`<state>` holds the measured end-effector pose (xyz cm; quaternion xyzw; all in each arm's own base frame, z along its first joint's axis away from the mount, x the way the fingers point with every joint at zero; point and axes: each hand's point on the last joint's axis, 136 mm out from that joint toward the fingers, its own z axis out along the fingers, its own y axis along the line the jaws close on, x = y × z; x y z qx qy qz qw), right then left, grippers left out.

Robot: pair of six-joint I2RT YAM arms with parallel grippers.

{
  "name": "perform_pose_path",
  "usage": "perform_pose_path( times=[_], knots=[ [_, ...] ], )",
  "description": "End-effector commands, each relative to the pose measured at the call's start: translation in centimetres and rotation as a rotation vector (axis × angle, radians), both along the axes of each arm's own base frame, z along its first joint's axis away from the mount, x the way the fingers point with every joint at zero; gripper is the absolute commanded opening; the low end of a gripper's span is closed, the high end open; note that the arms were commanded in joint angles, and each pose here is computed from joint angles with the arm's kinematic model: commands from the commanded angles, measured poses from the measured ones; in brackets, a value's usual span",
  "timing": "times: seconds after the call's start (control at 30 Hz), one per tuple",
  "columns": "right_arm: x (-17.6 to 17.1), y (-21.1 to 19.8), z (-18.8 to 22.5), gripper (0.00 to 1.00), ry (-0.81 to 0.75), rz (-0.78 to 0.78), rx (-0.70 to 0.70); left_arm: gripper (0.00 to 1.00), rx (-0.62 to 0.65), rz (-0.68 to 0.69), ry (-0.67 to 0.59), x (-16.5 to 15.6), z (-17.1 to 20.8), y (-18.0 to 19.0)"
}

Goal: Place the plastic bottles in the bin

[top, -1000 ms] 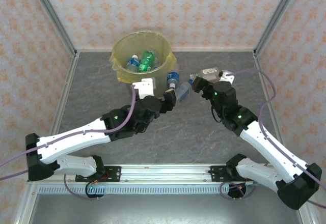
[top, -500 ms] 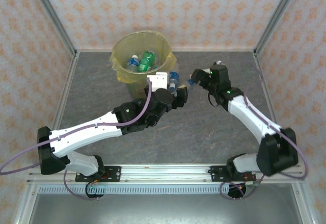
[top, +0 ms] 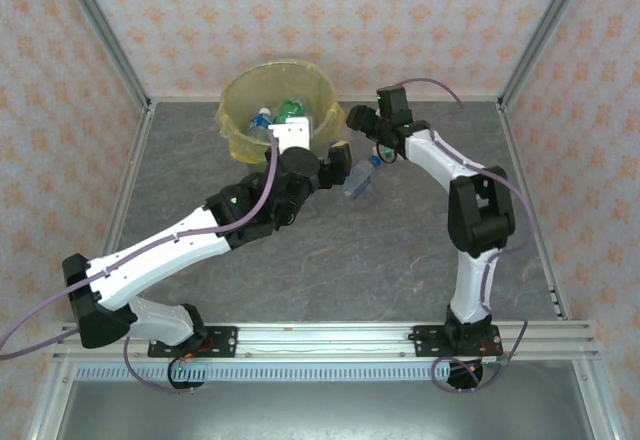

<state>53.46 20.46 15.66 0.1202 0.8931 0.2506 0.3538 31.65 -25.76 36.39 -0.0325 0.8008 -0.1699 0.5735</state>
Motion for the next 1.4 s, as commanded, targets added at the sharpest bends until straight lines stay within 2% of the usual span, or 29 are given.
perform_pose_path(
  times=[0.0, 0.27, 0.73, 0.93, 1.13, 1.37],
  knots=[
    [0.8, 0.9, -0.7, 0.74, 0.039, 0.045, 0.018, 0.99, -0.020, 0.004, -0.044, -0.7, 2.9, 1.7],
    [2.8, 2.8, -4.3, 0.75, 0.116, 0.087, 0.016, 0.99, -0.053, 0.062, -0.081, -1.7, 3.8, 5.3],
    [3.5, 4.7, -9.3, 0.80, 0.198, 0.110, -0.036, 0.99, -0.087, 0.138, -0.114, -3.4, 4.6, 9.3],
    [3.3, 5.3, -10.8, 0.76, 0.221, 0.118, -0.039, 0.99, -0.093, 0.148, -0.112, -3.8, 4.4, 10.1],
    [3.3, 5.5, -10.0, 0.61, 0.213, 0.124, -0.024, 0.99, -0.105, 0.153, -0.117, -4.2, 4.6, 10.6],
    [3.2, 4.8, -5.5, 0.59, 0.132, 0.099, -0.001, 0.99, -0.118, 0.158, -0.122, -4.5, 4.6, 11.2]
  ],
)
